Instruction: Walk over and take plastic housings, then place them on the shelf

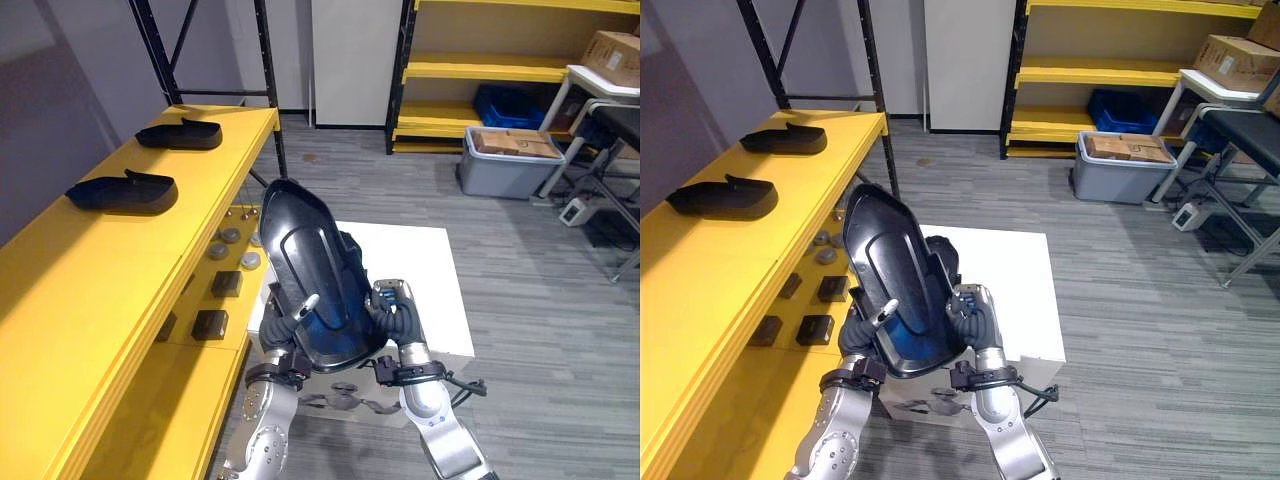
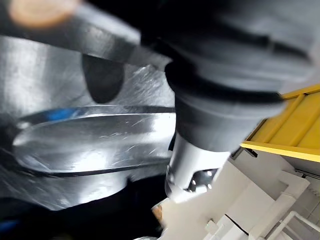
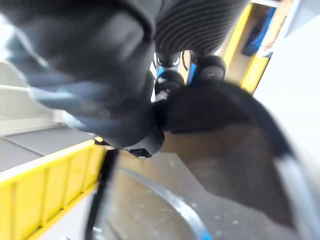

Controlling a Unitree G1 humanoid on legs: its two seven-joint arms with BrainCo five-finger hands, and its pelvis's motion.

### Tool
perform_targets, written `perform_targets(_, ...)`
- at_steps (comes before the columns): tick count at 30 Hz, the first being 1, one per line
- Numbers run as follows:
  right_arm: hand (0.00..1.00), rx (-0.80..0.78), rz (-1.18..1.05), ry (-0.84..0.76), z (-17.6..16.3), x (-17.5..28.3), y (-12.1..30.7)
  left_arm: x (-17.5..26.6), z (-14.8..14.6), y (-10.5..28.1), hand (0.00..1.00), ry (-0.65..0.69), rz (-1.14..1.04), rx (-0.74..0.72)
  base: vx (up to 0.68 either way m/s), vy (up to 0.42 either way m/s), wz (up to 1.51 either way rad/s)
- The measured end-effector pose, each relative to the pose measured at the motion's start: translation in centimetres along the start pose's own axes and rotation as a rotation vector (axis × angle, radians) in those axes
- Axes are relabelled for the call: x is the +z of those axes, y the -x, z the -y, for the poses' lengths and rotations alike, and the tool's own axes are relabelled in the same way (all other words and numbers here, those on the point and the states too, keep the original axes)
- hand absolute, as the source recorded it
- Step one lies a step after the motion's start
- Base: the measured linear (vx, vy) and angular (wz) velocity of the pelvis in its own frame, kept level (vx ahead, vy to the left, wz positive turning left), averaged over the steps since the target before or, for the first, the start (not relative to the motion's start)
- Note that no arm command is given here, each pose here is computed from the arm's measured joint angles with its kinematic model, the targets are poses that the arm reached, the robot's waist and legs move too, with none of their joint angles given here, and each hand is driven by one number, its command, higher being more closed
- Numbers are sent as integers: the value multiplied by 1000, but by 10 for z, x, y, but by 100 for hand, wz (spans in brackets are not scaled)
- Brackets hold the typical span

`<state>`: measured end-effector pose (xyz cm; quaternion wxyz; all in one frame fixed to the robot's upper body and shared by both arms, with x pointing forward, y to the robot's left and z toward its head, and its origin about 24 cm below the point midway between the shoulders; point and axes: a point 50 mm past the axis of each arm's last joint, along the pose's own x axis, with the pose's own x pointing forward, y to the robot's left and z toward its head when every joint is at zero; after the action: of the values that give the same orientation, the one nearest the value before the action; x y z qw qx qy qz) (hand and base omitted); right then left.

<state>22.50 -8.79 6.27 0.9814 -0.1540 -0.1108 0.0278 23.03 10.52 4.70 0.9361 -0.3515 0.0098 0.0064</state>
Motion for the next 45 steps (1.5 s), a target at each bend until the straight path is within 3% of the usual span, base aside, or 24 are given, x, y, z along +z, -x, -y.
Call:
perform_targets(1, 0, 4, 1, -4, 0, 0, 1, 1, -1, 0, 100, -4, 2, 8, 0, 0, 0)
perform_targets(12, 0, 62, -41, -84, -4, -8, 9, 8, -8, -2, 100, -83, 36, 34, -4, -1, -4)
perform_targets(20, 0, 39, 25, -225, 16, 10, 2, 10, -7, -4, 100, -70, 47, 6, -9, 0, -4)
perform_targets(28, 0, -152, 394, -587, 102, 64, -10, 18, -27, 1, 100, -230, 64, 47, -12, -2, -6)
perform_targets(31, 0, -184, 442, -675, 118, 64, -7, 23, -36, 2, 100, -263, 88, 90, 0, 0, 0)
perform_targets(34, 0, -314, 449, -666, 147, 55, 3, 33, -44, 7, 100, -292, 131, 139, 0, 0, 0)
perform_targets(37, 0, -520, 338, -582, 178, 22, 22, 49, -52, 15, 100, -326, 195, 191, 0, 0, 0)
perform_targets(40, 0, -677, 62, -497, 190, -33, 51, 60, -59, 24, 100, -355, 244, 233, 0, 0, 0)
perform_targets(45, 0, -689, -460, -380, 170, -113, 112, 63, -62, 43, 100, -384, 256, 258, -1, -1, 1)
